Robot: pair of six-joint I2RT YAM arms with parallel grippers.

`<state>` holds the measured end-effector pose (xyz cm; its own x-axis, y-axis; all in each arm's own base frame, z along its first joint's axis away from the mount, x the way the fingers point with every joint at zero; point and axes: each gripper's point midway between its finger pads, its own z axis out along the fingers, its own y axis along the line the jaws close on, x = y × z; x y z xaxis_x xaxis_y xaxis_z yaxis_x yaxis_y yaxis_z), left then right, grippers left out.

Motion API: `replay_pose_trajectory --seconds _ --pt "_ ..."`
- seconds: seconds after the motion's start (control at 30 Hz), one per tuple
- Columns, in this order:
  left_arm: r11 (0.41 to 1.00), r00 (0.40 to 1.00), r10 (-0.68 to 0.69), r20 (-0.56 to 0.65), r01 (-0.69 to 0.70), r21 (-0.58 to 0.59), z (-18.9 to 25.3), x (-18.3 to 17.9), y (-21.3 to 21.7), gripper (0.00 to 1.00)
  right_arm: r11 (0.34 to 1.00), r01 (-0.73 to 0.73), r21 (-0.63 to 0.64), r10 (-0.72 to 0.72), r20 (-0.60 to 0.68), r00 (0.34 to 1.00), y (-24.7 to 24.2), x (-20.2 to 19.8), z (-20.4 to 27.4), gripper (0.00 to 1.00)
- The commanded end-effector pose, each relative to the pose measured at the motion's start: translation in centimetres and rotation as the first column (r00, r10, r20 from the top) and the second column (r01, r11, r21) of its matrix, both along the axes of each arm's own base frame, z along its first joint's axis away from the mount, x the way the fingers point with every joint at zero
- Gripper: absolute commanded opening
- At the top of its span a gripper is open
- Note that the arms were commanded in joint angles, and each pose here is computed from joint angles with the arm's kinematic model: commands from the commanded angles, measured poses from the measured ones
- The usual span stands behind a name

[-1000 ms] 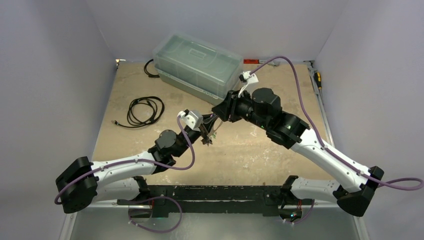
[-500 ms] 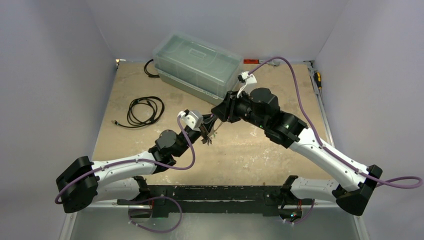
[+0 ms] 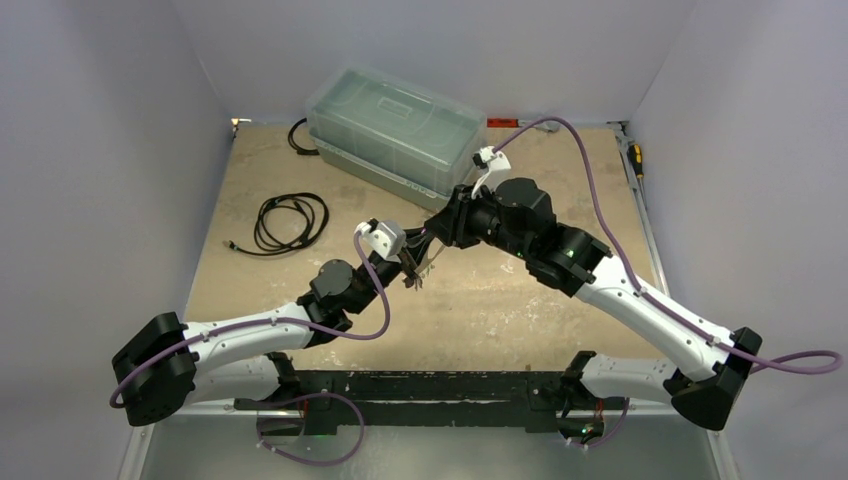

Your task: Put the keys on the keyring

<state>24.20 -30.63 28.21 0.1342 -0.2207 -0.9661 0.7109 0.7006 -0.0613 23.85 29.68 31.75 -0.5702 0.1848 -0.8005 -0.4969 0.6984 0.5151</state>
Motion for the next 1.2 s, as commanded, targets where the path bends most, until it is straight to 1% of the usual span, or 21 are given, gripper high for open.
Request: replay_pose_trajectory --seconds 0.0,0.23,0.33,0.43,0.73,0.77,0.87,0.9,1.17 --pt "0.995 0.997 -0.026 0.067 0.033 -0.098 3.4 -0.8 0.1 0.00 1.000 0.021 0.007 -0.021 0.009 1.000 0.0 0.5 0.2 0.25" --pt "0.994 0.997 -0.041 0.065 0.047 -0.094 3.2 -1.0 0.0 0.00 0.998 0.058 -0.010 -0.057 0.033 0.998 -0.4 1.4 0.4 0.12" --pt "0.995 0.997 -0.046 0.066 0.052 -0.090 3.2 -1.1 -0.1 0.00 0.998 0.067 -0.019 -0.066 0.039 0.997 -0.4 1.6 0.3 0.12" --pt "0.995 0.996 -0.052 0.066 0.057 -0.083 3.0 -1.1 -0.2 0.00 0.997 0.071 -0.023 -0.070 0.045 0.997 -0.3 1.9 0.4 0.17" --pt "0.995 0.996 -0.065 0.068 0.070 -0.069 2.8 -1.3 -0.4 0.00 0.996 0.084 -0.022 -0.082 0.065 0.994 -0.3 2.3 1.0 0.16" --pt "0.995 0.996 -0.066 0.068 0.070 -0.067 2.8 -1.3 -0.4 0.00 0.996 0.088 -0.026 -0.086 0.066 0.994 -0.4 2.4 1.0 0.15" --pt "0.995 0.995 -0.073 0.069 0.078 -0.062 2.7 -1.4 -0.5 0.00 0.995 0.097 -0.037 -0.095 0.067 0.993 -0.5 2.6 0.9 0.03" --pt "0.995 0.995 -0.077 0.071 0.081 -0.059 2.6 -1.4 -0.6 0.00 0.994 0.101 -0.038 -0.099 0.069 0.993 -0.6 2.6 0.9 0.01" --pt "0.987 0.983 -0.159 0.088 0.158 0.019 1.9 -2.6 -1.4 0.00 0.991 0.089 -0.105 -0.078 0.107 0.991 -1.2 2.9 2.0 0.00"
